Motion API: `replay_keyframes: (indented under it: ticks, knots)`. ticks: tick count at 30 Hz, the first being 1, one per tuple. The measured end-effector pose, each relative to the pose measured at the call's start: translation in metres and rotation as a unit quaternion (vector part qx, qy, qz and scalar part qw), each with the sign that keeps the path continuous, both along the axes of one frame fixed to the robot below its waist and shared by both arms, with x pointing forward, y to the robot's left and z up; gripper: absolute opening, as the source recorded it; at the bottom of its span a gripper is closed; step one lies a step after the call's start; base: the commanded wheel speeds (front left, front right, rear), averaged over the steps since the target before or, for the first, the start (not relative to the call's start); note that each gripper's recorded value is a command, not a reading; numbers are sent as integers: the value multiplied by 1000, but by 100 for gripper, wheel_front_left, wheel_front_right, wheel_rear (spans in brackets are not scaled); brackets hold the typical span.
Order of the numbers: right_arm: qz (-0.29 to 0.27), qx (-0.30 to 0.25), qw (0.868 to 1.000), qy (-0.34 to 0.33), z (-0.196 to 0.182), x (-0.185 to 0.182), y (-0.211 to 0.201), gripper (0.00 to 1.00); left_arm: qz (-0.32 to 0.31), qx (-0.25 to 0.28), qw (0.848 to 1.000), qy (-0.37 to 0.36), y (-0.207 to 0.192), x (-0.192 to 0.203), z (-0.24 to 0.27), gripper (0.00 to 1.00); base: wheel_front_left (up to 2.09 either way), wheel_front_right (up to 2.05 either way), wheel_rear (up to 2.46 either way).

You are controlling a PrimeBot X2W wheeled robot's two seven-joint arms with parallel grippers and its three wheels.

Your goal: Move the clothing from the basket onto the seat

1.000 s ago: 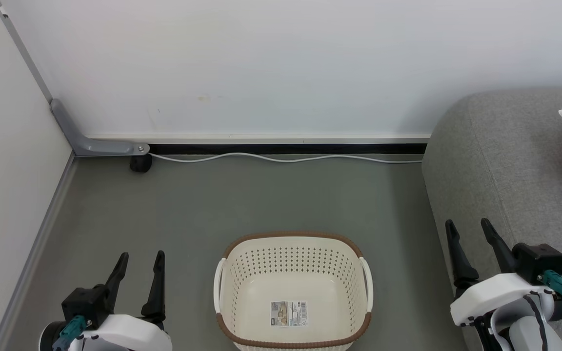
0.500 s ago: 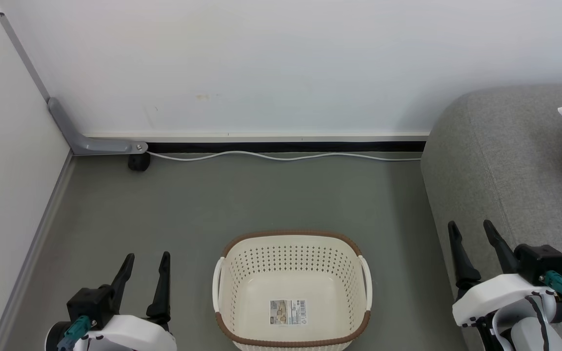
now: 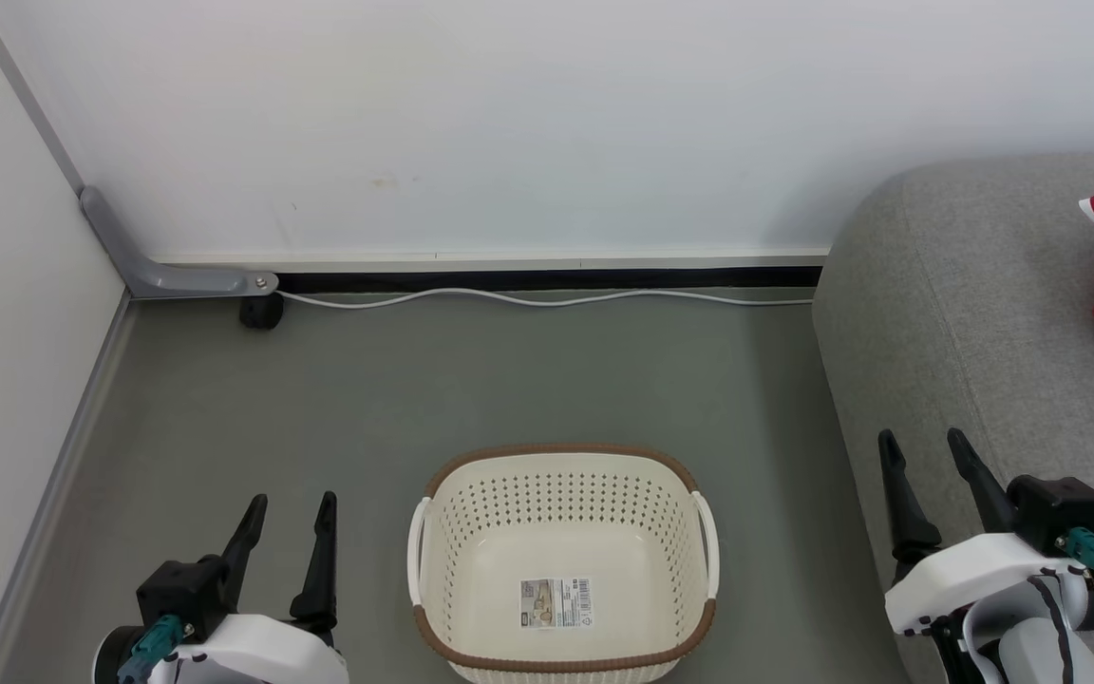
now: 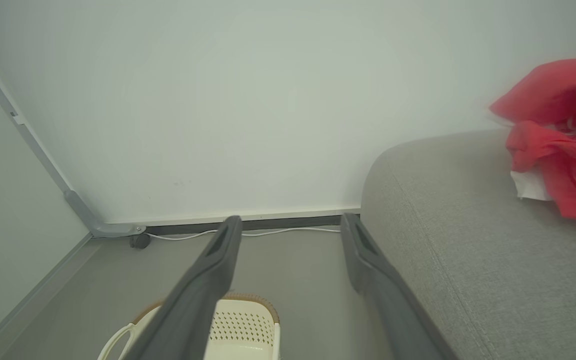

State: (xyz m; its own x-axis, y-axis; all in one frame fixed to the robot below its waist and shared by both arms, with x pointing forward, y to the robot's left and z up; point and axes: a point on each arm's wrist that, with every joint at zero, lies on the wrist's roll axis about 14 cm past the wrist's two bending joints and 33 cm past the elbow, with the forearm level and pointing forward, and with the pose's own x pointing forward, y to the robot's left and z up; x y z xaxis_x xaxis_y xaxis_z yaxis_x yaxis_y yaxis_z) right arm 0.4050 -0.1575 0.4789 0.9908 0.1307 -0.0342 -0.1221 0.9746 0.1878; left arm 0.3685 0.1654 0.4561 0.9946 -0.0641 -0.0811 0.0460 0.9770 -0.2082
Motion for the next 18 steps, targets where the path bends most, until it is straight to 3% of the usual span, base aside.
replay_keyframes:
  ticks: [9,10,18]
  knots:
    - [-6,-1,1000,3,-2,-1,-4,100,-11,-4,1000,4,-8,2,-2,100,0,0,0]
    - [-7,0,1000,5,-4,-1,-3,0,-11,-8,1000,6,-9,1,-4,0,0,0,0]
    - [-11,22,997,71,-44,-26,2,0,-4,-28,998,64,-11,-20,-38,0,0,0,0]
